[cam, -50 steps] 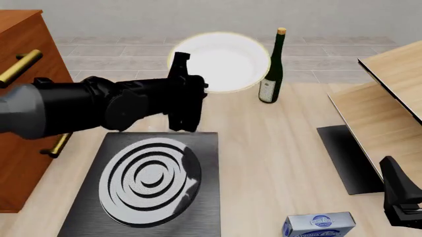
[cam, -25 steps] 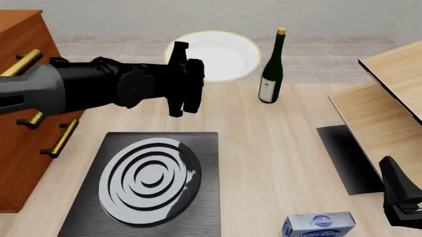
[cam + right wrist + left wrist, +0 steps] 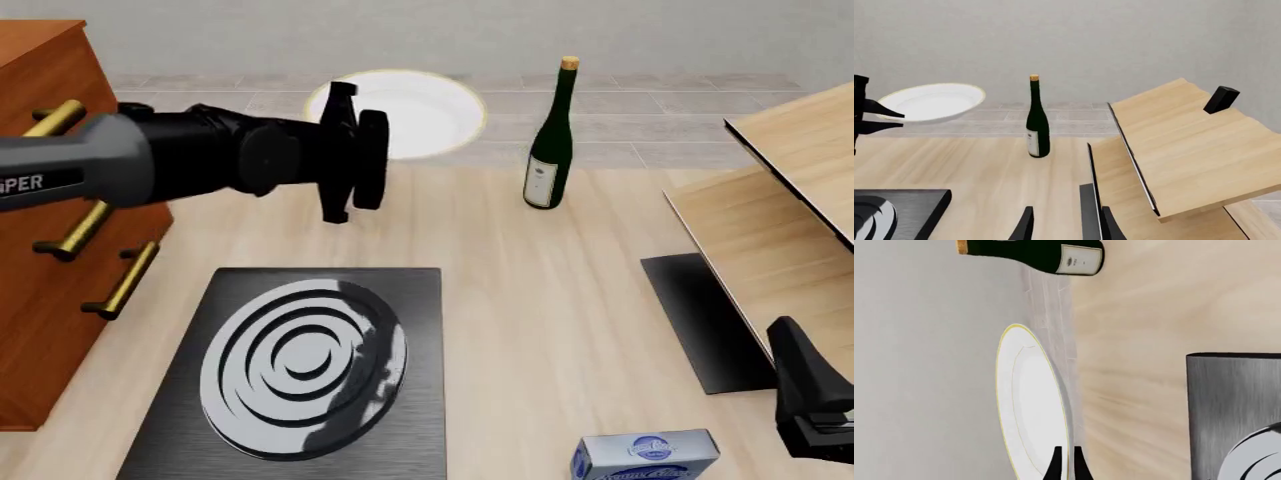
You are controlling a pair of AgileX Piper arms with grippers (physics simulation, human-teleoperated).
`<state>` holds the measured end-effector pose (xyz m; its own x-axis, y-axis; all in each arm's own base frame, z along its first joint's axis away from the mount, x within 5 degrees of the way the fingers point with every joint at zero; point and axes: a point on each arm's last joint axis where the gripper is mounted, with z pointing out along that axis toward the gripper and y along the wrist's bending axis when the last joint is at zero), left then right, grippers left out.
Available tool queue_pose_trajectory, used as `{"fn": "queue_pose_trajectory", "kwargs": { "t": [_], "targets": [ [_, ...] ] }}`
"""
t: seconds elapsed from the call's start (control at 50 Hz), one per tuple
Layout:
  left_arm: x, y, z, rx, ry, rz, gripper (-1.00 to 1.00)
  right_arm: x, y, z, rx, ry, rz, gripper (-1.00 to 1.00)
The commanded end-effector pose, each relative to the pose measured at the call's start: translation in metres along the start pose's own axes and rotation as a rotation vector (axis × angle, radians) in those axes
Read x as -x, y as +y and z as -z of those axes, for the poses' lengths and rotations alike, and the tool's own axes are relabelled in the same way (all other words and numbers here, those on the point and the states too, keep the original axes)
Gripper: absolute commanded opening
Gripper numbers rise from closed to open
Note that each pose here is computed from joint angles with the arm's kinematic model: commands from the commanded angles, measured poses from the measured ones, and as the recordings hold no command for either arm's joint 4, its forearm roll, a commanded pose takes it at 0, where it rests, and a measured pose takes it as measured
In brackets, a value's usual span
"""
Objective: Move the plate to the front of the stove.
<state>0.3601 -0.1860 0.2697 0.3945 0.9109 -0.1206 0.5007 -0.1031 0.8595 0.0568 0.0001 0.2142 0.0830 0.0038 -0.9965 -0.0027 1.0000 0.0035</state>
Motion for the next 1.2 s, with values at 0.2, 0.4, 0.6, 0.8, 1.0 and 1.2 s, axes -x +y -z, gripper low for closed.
{"fn": "queue_pose_trajectory", "kwargs": {
  "t": [0.2, 0.4, 0.6, 0.8, 1.0, 1.2],
  "targets": [
    [-0.03, 0.007, -0.018, -0.01, 0.066, 0.024, -1.0, 0.0, 0.0, 0.0, 0.0, 0.004, -0.002, 1.0],
    [-0.038, -0.002, -0.027, -0.028, 0.081, 0.028, -1.0, 0.0, 0.0, 0.0, 0.0, 0.004, -0.003, 1.0],
    [-0.044, -0.02, -0.037, -0.058, 0.092, 0.034, -1.0, 0.0, 0.0, 0.0, 0.0, 0.004, -0.003, 1.0],
    [-0.052, -0.02, -0.043, -0.074, 0.109, 0.055, -1.0, 0.0, 0.0, -0.001, -0.001, 0.005, -0.003, 1.0],
    [-0.061, -0.026, -0.046, -0.083, 0.125, 0.056, -1.0, 0.0, 0.0, -0.001, 0.0, 0.006, -0.003, 1.0],
    [-0.059, -0.026, -0.051, -0.093, 0.12, 0.067, -1.0, 0.0, 0.0, -0.001, 0.0, 0.005, -0.003, 1.0]
  ]
}}
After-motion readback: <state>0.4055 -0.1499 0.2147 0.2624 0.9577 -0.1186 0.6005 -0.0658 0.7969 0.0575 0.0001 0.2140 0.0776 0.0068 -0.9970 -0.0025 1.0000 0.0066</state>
